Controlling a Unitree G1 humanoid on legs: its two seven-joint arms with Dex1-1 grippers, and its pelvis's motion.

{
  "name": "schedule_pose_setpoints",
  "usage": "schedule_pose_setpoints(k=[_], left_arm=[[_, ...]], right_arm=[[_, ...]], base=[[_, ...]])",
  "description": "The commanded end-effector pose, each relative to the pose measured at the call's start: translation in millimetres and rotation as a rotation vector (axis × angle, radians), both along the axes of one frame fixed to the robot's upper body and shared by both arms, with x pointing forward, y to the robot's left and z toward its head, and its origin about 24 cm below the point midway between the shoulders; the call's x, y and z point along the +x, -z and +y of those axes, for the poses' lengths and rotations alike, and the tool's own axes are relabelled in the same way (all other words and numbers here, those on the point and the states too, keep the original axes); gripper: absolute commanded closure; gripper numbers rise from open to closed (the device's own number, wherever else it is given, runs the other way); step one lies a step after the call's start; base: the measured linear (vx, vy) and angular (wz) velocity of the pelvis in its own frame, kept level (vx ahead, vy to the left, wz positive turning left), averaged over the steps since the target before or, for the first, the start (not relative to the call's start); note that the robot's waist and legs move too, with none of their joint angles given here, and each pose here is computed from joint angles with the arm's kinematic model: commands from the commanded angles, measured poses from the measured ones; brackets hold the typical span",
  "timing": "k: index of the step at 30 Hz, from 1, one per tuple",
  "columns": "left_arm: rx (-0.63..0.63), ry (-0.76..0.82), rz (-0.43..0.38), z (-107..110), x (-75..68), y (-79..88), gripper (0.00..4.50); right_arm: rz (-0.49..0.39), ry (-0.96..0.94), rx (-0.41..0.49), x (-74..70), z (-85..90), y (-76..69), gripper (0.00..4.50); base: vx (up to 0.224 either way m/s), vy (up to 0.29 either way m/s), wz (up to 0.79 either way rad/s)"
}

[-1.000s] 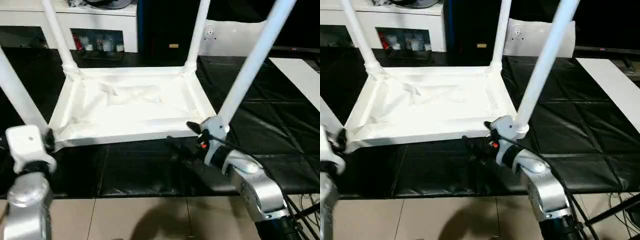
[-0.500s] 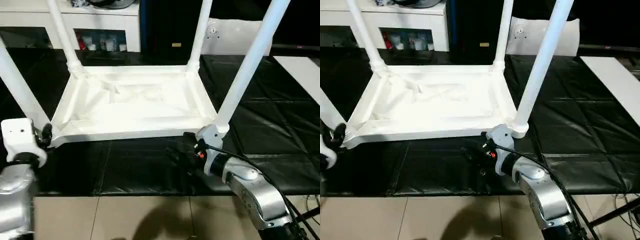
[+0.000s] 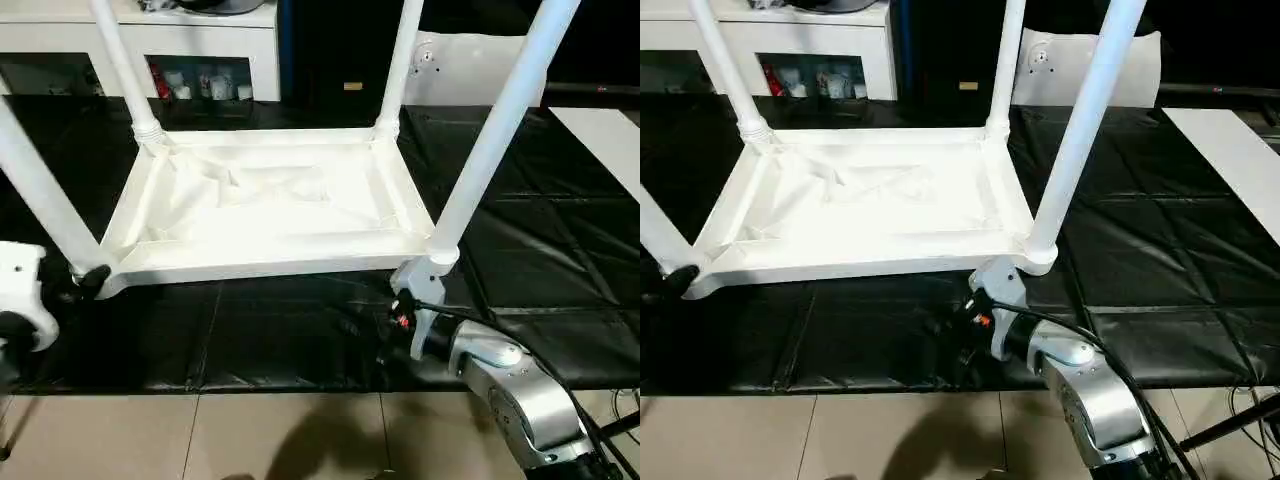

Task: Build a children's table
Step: Rotate table base

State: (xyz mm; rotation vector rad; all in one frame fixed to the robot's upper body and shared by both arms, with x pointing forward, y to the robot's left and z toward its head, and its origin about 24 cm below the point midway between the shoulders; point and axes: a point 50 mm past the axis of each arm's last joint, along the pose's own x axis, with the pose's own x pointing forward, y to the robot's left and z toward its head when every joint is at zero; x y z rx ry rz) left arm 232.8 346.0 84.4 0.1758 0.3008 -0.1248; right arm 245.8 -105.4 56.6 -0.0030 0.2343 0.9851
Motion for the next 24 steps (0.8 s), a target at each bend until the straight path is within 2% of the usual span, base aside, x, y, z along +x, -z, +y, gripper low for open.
schedule_pose_setpoints(k=[1, 9, 11, 15, 19, 24], left_arm=[[0.008, 0.013, -0.015, 6.2, 0.8, -3.6, 0.98], [-0.051, 0.068, -0.061, 13.7, 8.0, -6.7, 0.32], [-0.059, 0.088, -0.061, 13.9, 9.5, -6.6, 0.11], [-0.065, 0.084, -0.086, 19.2, 18.3, -9.8, 0.04], [-0.106, 0.100, -0.144, 22.6, 33.2, -17.2, 0.04], [-0.140, 0.157, -0.127, 13.3, 43.9, -17.0, 0.04]], right_arm=[[-0.015, -0.053, 0.021, -4.2, 2.6, -6.9, 0.00], [0.036, -0.217, 0.112, -18.0, 7.8, -15.8, 0.00], [0.033, -0.226, 0.112, -18.3, 7.8, -16.4, 0.00], [0.017, -0.203, 0.095, -15.2, 5.7, -17.0, 0.00], [0.008, -0.155, 0.063, -9.6, 5.3, -13.1, 0.00], [0.019, 0.042, -0.064, 7.7, 2.5, -0.1, 0.00]], base=[[0.000, 0.000, 0.00], [0.000, 0.000, 0.00], [0.000, 0.000, 0.00], [0.000, 0.000, 0.00], [0.000, 0.000, 0.00], [0.000, 0.000, 0.00]])
